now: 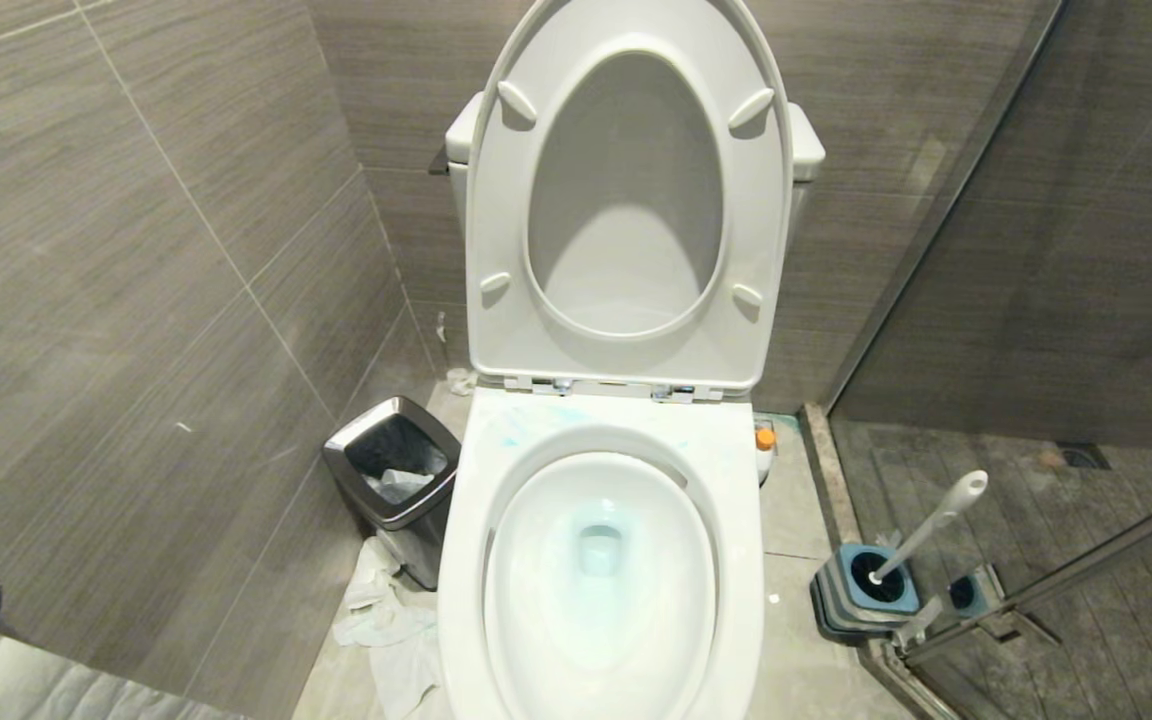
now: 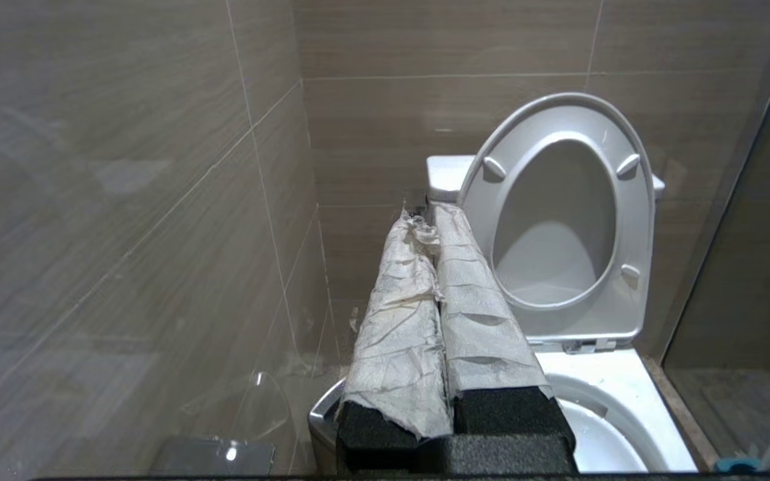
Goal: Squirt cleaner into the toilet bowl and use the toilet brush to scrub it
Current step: Pour in the cleaning agent
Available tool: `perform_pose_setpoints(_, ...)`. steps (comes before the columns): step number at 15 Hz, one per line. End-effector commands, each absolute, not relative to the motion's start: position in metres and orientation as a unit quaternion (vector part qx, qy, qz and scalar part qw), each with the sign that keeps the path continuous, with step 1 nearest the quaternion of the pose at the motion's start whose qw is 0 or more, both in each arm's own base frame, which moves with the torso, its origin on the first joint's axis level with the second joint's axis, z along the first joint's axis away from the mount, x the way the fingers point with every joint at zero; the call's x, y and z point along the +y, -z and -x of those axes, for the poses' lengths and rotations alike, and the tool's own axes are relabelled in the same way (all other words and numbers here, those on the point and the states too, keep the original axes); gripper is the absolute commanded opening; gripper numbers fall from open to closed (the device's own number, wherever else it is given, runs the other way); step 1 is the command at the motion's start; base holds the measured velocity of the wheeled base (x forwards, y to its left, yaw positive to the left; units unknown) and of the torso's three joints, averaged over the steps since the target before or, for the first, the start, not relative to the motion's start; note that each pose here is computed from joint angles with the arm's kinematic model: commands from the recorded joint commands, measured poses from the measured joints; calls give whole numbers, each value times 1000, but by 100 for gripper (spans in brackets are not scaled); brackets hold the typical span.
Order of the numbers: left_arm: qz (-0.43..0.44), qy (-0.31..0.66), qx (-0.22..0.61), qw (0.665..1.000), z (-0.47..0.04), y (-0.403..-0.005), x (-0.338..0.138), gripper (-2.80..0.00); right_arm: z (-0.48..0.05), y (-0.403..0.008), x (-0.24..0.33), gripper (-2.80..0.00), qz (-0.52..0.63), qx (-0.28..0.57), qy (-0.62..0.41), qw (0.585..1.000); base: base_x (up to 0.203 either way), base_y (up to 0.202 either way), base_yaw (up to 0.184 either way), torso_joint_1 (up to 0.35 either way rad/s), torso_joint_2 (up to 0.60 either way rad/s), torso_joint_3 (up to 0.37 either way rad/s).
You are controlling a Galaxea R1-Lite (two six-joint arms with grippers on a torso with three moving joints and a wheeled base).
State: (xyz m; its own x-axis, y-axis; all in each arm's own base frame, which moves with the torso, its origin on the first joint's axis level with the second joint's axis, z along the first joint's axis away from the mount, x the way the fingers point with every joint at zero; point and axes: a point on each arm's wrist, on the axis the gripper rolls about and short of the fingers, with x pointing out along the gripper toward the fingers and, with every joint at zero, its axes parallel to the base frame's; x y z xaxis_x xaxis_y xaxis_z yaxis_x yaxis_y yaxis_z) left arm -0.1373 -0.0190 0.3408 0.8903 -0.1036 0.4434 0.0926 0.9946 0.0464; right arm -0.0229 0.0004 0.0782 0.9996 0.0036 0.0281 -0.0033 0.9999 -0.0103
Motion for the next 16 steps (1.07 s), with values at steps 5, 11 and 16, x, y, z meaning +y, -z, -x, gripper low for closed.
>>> perform_pose_setpoints(5, -12, 53, -221, 974, 138, -310, -18, -280, 22, -75, 0, 0, 5, -10, -2, 1000, 0, 0, 0, 0, 0, 0)
perform_pose_setpoints(11, -13, 89, -275, 957, 130, -314, -7, -280, 22, -75, 0, 0, 5, -10, -2, 1000, 0, 0, 0, 0, 0, 0)
perform_pose_setpoints(16, -38, 85, -269, 959, 136, -274, -6, -280, 22, -75, 0, 0, 5, -9, -2, 1000, 0, 0, 0, 0, 0, 0)
